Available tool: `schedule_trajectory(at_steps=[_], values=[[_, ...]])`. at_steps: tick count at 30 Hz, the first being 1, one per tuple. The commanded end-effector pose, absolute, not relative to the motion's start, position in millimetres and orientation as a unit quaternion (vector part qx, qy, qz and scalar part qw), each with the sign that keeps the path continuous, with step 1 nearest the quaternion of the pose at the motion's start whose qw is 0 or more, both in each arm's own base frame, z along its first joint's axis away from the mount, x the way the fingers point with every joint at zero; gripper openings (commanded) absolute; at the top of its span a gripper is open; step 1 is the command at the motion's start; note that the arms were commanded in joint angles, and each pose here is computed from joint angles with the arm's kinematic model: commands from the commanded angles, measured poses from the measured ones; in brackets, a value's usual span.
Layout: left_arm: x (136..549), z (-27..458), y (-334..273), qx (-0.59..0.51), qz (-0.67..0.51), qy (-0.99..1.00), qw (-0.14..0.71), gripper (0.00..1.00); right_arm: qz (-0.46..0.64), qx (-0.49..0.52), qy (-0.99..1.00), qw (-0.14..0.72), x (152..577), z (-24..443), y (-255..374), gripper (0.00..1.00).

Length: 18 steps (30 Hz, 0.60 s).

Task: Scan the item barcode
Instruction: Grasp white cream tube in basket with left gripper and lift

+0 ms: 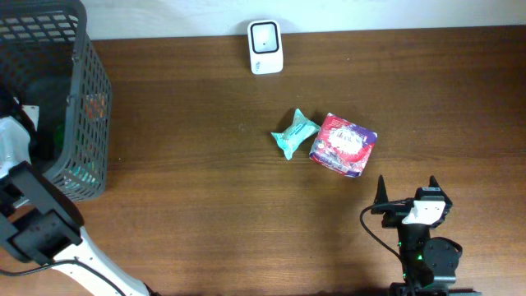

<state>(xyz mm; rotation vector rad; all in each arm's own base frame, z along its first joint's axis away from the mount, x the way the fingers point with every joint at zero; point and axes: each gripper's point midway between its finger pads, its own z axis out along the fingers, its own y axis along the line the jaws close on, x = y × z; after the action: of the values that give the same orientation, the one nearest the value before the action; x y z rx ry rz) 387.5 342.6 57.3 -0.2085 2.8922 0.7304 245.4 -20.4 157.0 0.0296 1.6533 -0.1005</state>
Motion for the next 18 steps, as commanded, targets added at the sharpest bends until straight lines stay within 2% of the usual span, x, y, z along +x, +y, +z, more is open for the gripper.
schedule_trajectory(at_steps=[1,3,5,7,8,11,12,16,18], values=[[366,36,343,-0.08,0.219,0.971,0.057,0.75,-0.047,0.021,0.737,0.673,245,153,-23,0.99],[363,33,346,-0.092,0.207,0.972,0.065,0.74,-0.047,0.021,0.737,0.673,245,153,-23,0.99],[363,33,346,-0.097,0.203,0.972,0.068,0.59,-0.047,0.021,0.737,0.673,245,153,-23,0.99],[367,36,344,-0.106,0.204,0.97,0.075,0.35,-0.047,0.021,0.737,0.673,245,153,-23,0.99],[372,40,343,-0.122,0.205,0.967,0.085,0.26,-0.047,0.021,0.737,0.673,245,153,-23,0.98],[394,54,329,-0.127,0.169,0.969,0.125,0.13,-0.047,0.021,0.737,0.673,245,153,-23,0.99],[400,60,324,-0.125,0.162,0.969,0.137,0.01,-0.047,0.021,0.737,0.673,245,153,-23,0.99],[410,105,329,-0.173,0.174,0.951,0.189,0.0,-0.047,0.021,0.737,0.673,245,153,-23,0.99],[424,160,332,-0.211,0.174,0.926,0.259,0.0,-0.047,0.021,0.737,0.673,245,153,-23,0.99]])
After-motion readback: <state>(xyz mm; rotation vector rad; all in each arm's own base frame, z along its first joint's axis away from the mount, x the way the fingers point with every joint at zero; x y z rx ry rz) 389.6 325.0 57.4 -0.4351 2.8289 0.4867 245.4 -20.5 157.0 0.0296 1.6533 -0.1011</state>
